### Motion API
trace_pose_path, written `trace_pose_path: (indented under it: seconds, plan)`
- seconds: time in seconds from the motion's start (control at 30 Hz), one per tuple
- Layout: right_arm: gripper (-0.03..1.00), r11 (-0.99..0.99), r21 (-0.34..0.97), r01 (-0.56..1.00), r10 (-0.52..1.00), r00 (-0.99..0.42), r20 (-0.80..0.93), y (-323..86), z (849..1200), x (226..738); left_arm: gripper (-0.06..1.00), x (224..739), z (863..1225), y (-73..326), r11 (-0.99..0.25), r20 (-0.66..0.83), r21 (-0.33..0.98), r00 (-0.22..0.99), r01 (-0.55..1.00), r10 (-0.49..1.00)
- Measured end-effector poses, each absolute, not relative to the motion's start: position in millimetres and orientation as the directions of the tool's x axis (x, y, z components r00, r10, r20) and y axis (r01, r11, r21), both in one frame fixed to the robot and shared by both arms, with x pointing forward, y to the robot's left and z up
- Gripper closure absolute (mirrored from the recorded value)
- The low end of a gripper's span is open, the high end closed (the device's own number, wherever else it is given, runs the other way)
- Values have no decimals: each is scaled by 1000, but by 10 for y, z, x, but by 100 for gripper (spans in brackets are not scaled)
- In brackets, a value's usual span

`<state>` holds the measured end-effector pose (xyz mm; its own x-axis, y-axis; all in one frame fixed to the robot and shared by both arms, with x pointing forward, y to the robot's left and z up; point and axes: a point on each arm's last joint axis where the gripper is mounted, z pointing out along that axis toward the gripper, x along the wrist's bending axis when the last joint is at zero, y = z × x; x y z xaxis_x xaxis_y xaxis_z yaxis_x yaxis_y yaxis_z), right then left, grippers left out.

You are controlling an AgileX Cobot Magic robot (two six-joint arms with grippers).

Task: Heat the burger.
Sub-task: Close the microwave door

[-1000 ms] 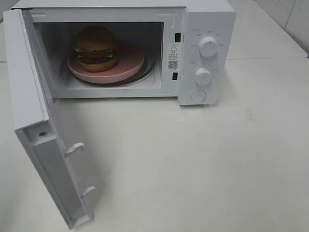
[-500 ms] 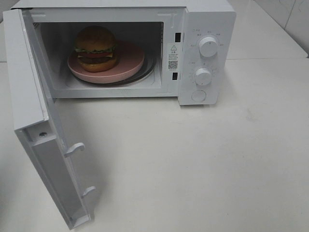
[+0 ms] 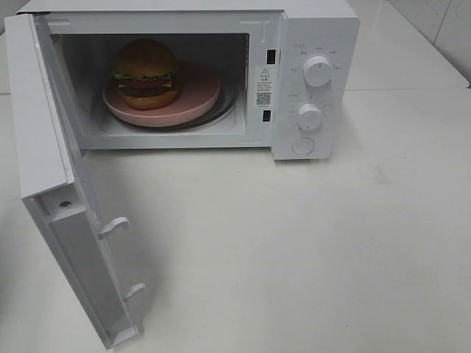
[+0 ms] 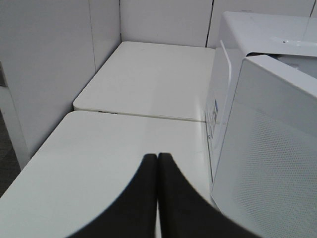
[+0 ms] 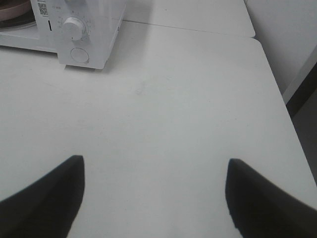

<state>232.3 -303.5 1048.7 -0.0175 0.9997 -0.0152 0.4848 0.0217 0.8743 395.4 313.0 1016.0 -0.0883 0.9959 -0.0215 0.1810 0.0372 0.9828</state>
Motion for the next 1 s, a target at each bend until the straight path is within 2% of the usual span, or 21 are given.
trace_pose_path:
  seconds: [0.1, 0.23, 0.3, 0.37, 0.4, 0.57, 1.0]
  plan:
    - [21, 22, 874, 485, 1000, -17, -15, -3035, 10487, 2323, 94, 4076, 10077, 3094, -15, 22, 979, -31, 202, 999]
    - [21, 22, 874, 485, 1000, -17, -15, -3035, 10487, 2323, 94, 4165, 9985, 3044, -24, 18, 973, 30, 231, 999]
    - [21, 22, 874, 485, 1000, -17, -15, -3035, 10487, 2323, 94, 4230, 9898, 2979, -54, 25, 965, 112, 258, 993]
    - [21, 22, 874, 485, 1000, -17, -15, -3035, 10487, 2323, 94, 4249, 9870, 2953, -67, 29, 962, 145, 264, 989]
    - [21, 22, 874, 485, 1000, -17, -15, -3035, 10487, 2323, 94, 4281, 9822, 2902, -91, 35, 959, 208, 269, 977]
    - [21, 22, 874, 485, 1000, -17, -15, -3035, 10487, 2323, 94, 4353, 9716, 2800, -102, 11, 959, 324, 266, 946]
    - [21, 22, 874, 485, 1000, -17, -15, -3035, 10487, 2323, 94, 4432, 9545, 2458, -73, -61, 958, 445, 278, 893]
